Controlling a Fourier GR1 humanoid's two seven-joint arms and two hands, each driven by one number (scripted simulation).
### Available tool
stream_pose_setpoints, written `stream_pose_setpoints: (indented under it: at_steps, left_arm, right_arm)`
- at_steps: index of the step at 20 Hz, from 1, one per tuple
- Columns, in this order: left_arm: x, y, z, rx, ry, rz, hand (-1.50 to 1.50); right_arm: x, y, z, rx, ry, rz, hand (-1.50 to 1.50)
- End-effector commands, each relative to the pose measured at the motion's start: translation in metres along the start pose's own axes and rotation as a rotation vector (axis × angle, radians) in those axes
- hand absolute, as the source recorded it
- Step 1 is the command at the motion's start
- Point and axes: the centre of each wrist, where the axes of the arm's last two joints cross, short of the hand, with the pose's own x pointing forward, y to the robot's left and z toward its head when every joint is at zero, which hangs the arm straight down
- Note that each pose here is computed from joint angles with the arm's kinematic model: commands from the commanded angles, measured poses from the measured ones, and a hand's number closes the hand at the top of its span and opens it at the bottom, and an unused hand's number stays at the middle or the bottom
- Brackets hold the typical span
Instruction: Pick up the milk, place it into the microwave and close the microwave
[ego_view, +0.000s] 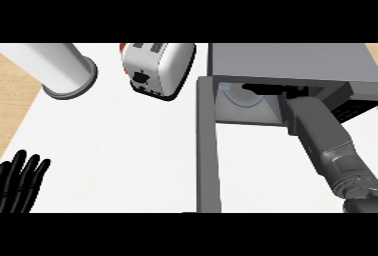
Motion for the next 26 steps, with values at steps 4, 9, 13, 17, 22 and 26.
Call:
stream_pose_setpoints:
  at_steps: [4, 9, 13, 17, 22, 26]
  left_arm:
    - [0.003, 0.0, -0.001, -0.001, -0.001, 0.017, -1.5]
    - [0.017, -0.006, 0.007, 0.012, 0.005, 0.007, -1.5]
    - [0.008, -0.005, 0.004, 0.018, 0.016, 0.021, -1.5]
    - [0.006, -0.01, -0.007, 0.003, 0.005, -0.003, -1.5]
    - [-0.012, -0.011, -0.004, -0.102, 0.029, 0.054, -1.5]
    - [-0.009, -0.019, -0.008, -0.21, 0.038, 0.087, -1.5]
  right_arm:
    - [-0.049, -0.013, 0.051, 0.068, 0.027, -0.137, -1.5]
    - [-0.062, -0.018, 0.067, 0.07, 0.083, -0.122, -1.5]
    - [-0.068, 0.014, 0.097, 0.124, 0.148, -0.169, -1.5]
    - [-0.079, 0.005, 0.113, 0.111, 0.148, -0.241, -1.5]
    - [-0.1, 0.013, 0.169, 0.103, 0.168, -0.326, -1.5]
    - [-0.106, 0.002, 0.193, 0.131, 0.151, -0.376, -1.5]
